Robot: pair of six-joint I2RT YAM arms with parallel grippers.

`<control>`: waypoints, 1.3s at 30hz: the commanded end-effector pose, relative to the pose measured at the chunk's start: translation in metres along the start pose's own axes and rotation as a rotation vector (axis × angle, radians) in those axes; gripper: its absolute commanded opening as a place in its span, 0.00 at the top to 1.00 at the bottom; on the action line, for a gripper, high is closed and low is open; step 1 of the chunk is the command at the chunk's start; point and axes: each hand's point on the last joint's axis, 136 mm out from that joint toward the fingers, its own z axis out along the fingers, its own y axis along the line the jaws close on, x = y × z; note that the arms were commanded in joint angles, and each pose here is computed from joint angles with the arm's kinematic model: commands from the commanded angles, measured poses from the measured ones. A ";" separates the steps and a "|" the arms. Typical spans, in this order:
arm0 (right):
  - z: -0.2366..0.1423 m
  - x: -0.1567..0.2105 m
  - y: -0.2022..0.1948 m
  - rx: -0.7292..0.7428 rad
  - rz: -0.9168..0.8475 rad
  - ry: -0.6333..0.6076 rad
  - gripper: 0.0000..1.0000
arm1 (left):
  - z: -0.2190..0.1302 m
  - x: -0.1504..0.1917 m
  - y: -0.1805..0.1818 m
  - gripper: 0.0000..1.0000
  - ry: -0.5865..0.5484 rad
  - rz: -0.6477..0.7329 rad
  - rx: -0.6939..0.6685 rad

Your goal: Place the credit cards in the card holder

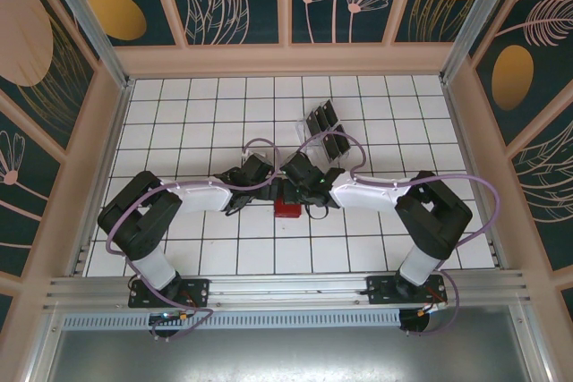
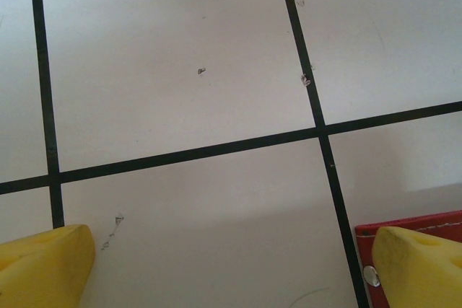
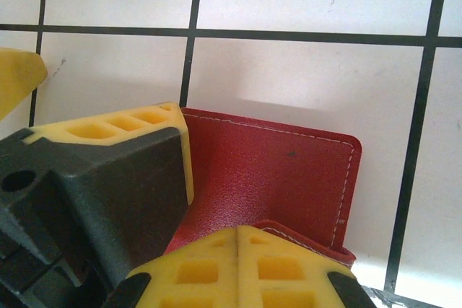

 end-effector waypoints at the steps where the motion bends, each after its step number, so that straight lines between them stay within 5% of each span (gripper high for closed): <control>1: 0.006 0.001 0.000 -0.013 0.022 -0.001 1.00 | 0.003 0.017 0.005 0.01 0.052 0.007 -0.003; 11: 0.013 0.016 -0.006 -0.029 0.047 0.027 1.00 | 0.003 0.016 0.004 0.01 0.050 0.009 -0.002; 20: -0.014 -0.011 0.015 -0.101 0.040 -0.055 1.00 | 0.003 0.017 0.005 0.02 0.053 0.008 -0.001; 31: -0.016 -0.003 -0.008 0.046 0.009 -0.034 0.59 | 0.003 0.017 0.005 0.01 0.054 0.008 -0.001; 39: -0.002 0.011 -0.014 0.115 -0.041 -0.002 0.58 | 0.003 0.018 0.005 0.01 0.057 0.008 -0.001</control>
